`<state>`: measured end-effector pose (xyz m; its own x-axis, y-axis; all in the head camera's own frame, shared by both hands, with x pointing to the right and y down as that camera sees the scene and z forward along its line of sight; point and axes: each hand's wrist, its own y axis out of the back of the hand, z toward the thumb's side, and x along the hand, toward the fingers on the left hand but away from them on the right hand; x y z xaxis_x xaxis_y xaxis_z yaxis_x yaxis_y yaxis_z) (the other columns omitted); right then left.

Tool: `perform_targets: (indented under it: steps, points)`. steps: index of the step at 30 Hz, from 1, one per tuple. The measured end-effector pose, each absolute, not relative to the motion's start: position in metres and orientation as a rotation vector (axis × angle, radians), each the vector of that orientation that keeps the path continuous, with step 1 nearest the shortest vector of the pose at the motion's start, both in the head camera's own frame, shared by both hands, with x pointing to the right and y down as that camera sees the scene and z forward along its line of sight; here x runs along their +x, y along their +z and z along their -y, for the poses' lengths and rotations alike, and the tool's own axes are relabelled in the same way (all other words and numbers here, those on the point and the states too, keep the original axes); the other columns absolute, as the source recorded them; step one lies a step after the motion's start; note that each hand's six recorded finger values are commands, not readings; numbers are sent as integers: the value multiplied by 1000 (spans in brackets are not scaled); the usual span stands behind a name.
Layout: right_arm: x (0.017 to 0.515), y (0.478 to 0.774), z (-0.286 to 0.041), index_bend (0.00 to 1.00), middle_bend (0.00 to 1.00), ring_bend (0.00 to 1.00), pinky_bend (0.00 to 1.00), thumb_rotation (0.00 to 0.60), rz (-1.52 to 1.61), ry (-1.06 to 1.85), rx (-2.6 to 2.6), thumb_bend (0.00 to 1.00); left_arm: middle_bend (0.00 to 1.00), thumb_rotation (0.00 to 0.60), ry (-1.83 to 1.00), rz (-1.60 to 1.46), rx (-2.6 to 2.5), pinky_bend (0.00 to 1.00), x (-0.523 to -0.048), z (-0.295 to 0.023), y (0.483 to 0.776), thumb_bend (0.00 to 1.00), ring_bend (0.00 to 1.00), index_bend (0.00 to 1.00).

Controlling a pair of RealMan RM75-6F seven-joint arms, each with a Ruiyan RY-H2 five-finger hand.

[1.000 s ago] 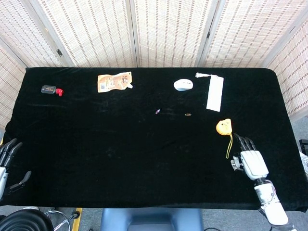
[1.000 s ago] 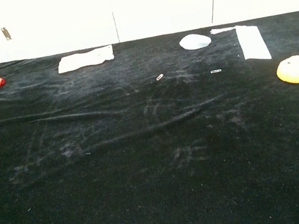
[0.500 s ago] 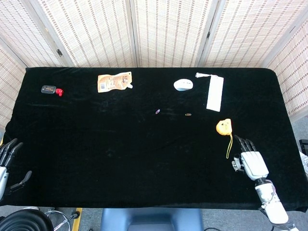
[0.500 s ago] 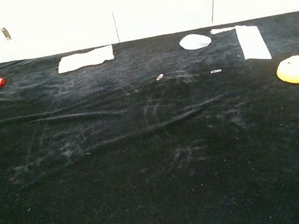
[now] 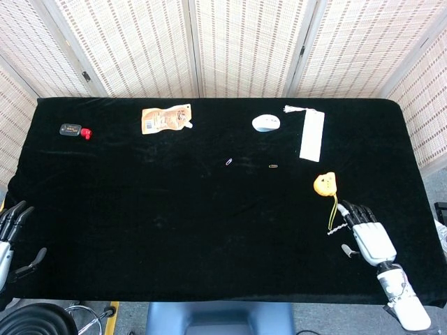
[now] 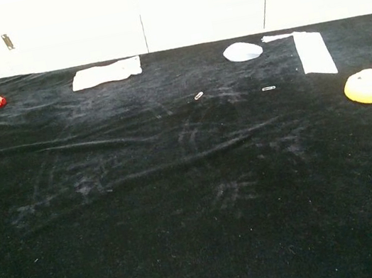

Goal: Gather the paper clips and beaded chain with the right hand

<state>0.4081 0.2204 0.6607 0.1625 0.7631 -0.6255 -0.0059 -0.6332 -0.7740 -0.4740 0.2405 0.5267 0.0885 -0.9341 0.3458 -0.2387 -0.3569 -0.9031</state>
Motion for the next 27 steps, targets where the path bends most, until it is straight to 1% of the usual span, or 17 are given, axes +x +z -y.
perform_targets:
  steps: [6, 9, 13, 17, 19, 22, 27]
  points:
    - [412, 632, -221, 0, 0, 0, 0, 600, 760, 1503, -1785, 280, 0, 600, -1306, -1166, -1693, 0, -474, -240, 527, 398, 0, 0]
    - [416, 611, -224, 0, 0, 0, 0, 600, 788, 1488, -1762, 280, 0, 600, -1306, -1162, -1693, 0, -473, -240, 527, 398, 0, 0]
    - [419, 581, -232, 0, 0, 0, 0, 600, 817, 1474, -1701, 280, 0, 600, -1310, -1150, -1692, 0, -471, -241, 529, 398, 0, 0]
    - [421, 560, -245, 0, 0, 0, 0, 600, 838, 1455, -1610, 280, 0, 600, -1315, -1135, -1689, 0, -469, -241, 531, 398, 0, 0]
    - [421, 555, -252, 0, 0, 0, 0, 600, 843, 1455, -1560, 279, 0, 600, -1317, -1129, -1687, 0, -468, -242, 532, 398, 0, 0]
    - [418, 555, -261, 0, 0, 0, 0, 600, 873, 1447, -1526, 277, 0, 600, -1319, -1120, -1684, 0, -466, -243, 532, 398, 0, 0]
    - [419, 553, -262, 0, 0, 0, 0, 600, 896, 1430, -1499, 274, 0, 600, -1311, -1106, -1685, 0, -462, -245, 533, 398, 0, 0]
